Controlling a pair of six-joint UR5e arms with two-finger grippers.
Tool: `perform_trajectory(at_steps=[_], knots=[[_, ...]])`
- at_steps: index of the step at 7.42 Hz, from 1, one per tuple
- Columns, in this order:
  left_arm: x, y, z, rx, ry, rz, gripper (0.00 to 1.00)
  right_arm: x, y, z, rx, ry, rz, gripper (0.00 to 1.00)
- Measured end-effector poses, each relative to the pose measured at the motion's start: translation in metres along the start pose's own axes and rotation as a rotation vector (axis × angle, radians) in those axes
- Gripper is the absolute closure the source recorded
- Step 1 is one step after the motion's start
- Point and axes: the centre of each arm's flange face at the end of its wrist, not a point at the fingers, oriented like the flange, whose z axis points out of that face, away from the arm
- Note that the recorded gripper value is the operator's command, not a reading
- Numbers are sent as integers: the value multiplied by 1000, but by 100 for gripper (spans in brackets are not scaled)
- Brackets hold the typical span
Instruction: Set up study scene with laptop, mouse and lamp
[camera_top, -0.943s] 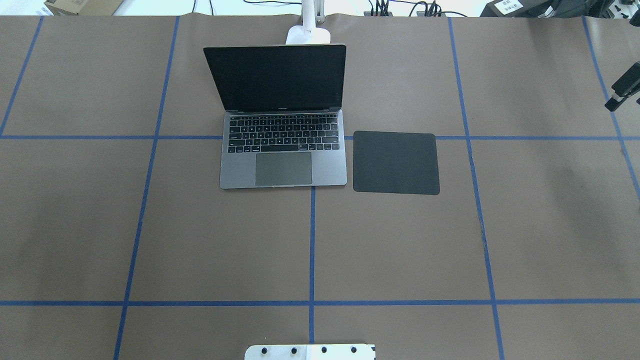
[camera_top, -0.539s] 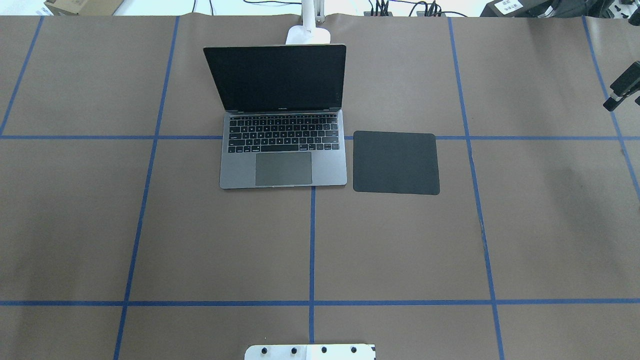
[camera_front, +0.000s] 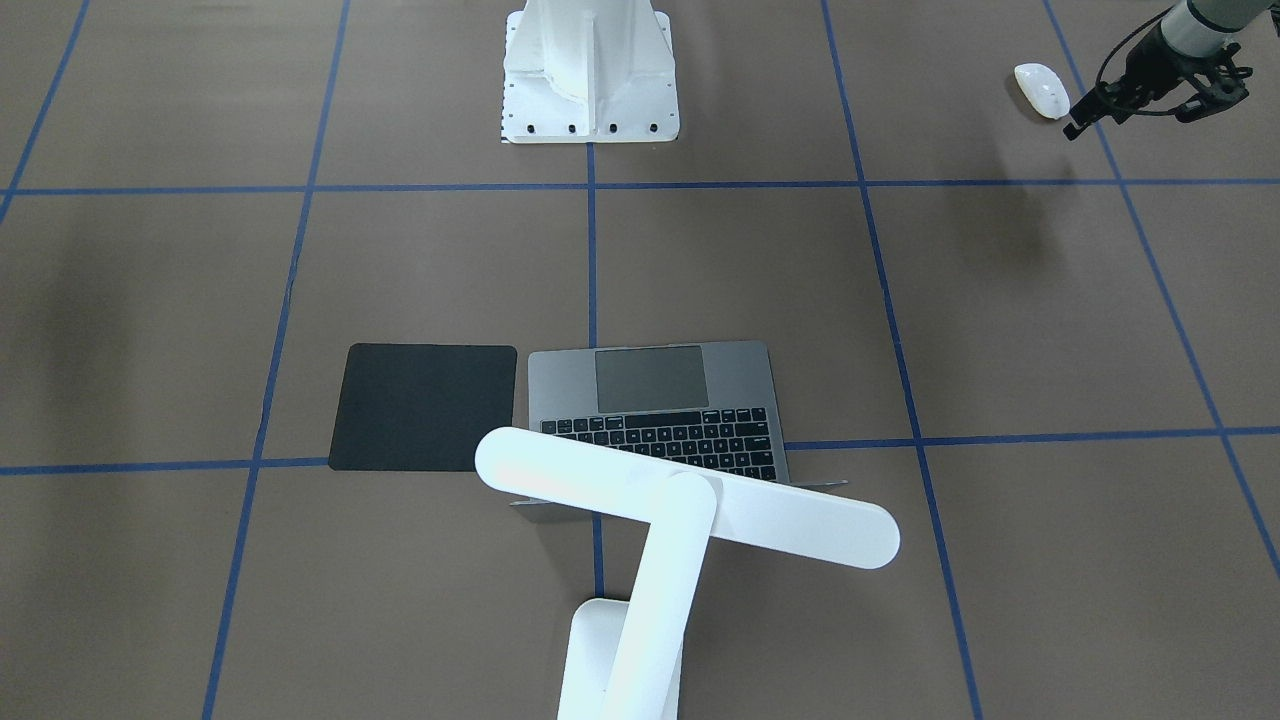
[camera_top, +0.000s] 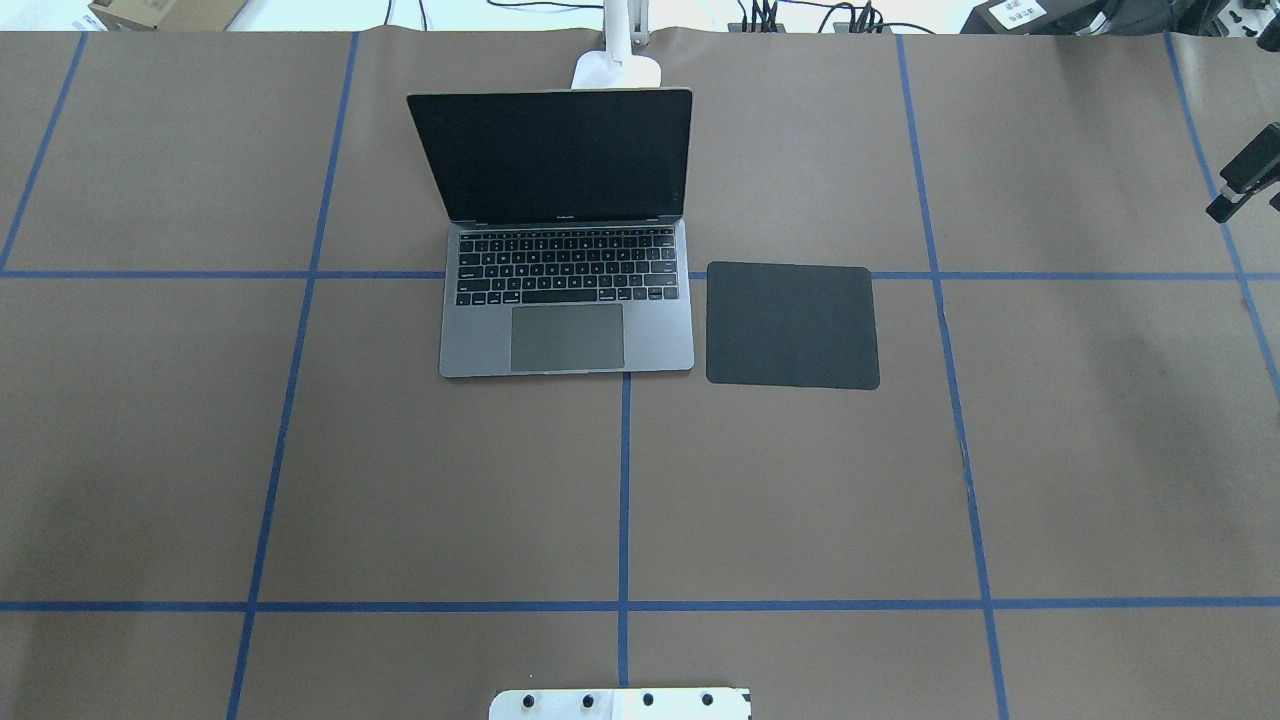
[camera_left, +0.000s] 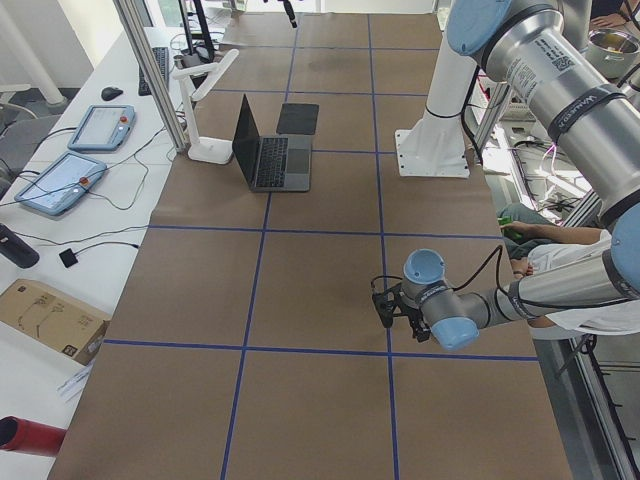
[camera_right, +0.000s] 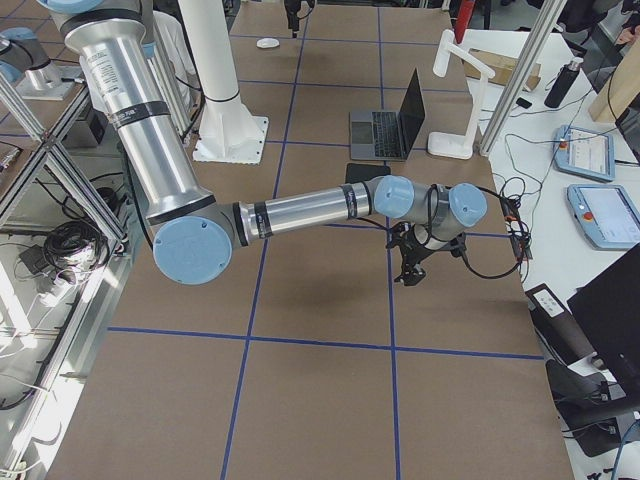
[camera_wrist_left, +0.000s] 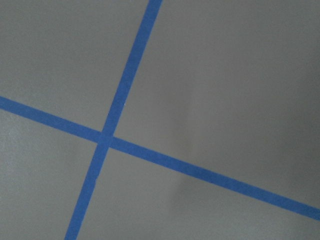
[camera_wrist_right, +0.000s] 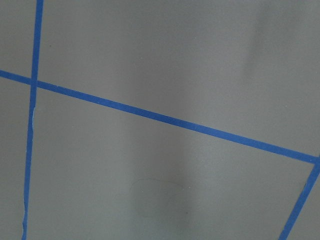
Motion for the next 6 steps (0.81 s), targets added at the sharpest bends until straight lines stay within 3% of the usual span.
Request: perform_trajectory(at_steps=[6], knots=[[17, 47, 44, -43, -86, -45, 1, -14, 1, 6, -3, -1, -21, 1]])
